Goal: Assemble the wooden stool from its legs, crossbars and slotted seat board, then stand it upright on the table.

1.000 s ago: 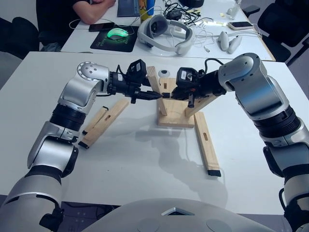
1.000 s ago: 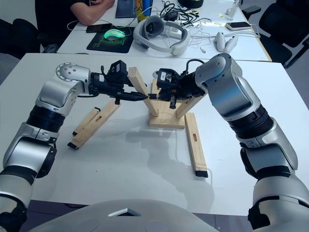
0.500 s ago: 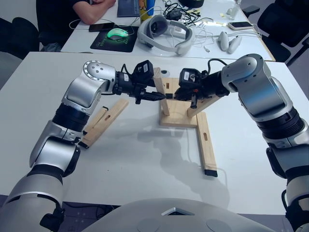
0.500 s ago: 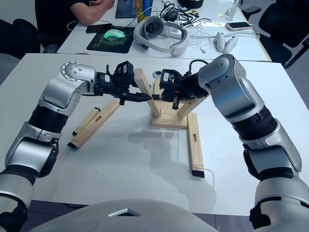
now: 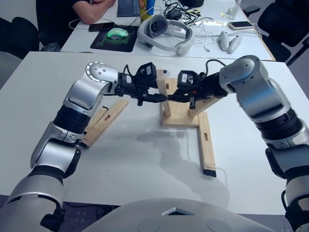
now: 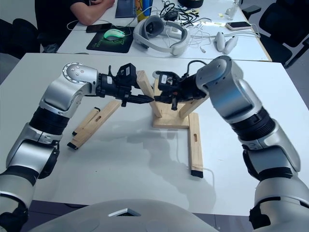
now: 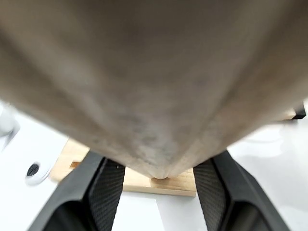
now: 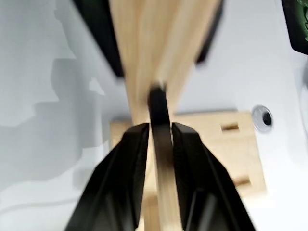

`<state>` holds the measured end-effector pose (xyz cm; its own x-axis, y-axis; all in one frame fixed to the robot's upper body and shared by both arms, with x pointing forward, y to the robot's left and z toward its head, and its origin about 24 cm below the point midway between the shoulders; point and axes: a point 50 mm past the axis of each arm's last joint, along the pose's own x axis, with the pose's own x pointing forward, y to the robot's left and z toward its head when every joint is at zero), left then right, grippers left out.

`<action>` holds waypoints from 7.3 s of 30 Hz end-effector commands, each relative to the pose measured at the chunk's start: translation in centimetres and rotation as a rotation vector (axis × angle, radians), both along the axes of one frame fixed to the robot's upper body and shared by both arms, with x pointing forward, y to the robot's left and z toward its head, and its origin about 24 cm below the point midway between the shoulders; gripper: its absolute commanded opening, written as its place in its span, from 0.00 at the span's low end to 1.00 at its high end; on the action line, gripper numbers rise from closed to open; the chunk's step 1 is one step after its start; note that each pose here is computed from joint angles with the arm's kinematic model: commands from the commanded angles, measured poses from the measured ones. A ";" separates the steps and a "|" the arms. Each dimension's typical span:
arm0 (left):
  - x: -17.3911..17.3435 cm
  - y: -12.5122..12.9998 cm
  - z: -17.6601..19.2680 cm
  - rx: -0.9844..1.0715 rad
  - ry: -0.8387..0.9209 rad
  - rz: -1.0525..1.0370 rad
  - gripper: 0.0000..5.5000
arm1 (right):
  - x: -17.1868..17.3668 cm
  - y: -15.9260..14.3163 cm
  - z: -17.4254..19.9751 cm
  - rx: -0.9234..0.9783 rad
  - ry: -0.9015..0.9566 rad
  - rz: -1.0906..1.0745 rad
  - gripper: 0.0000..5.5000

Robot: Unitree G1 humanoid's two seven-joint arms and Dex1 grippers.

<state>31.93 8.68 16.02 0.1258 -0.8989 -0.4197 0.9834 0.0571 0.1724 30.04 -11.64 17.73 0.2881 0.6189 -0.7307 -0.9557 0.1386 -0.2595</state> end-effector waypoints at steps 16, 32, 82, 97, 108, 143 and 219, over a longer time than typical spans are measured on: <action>-2.6 -1.0 -7.3 0.176 0.211 -0.045 0.37 | -0.2 1.0 6.9 0.124 -0.123 0.100 0.17; -2.6 1.8 -6.0 0.202 0.192 0.002 0.37 | 2.7 -16.6 7.0 0.766 -0.292 -0.777 0.03; -4.7 5.7 -5.4 0.185 0.248 0.038 0.37 | -2.1 -4.6 -18.5 0.106 0.066 -0.618 0.00; -4.5 7.8 -4.5 0.168 0.194 0.134 0.70 | -2.5 -4.5 -19.2 0.116 0.092 -0.601 0.00; -5.3 12.0 -7.1 0.194 0.167 0.389 0.70 | -1.1 -0.5 -19.3 0.149 0.094 -0.534 0.00; -5.6 12.3 9.4 -0.853 -0.041 0.571 0.10 | 4.3 -10.2 -11.6 0.710 -0.462 -1.204 0.00; -3.5 5.3 15.1 -0.767 -0.076 0.193 0.00 | 2.1 -3.5 -19.5 0.149 0.141 -0.346 0.00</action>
<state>29.18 12.36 26.70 0.3135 -0.9134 0.2598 0.9481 0.3165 -0.0314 35.88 -13.42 4.19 0.5322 0.7017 -0.4737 -0.8442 0.4823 -0.2339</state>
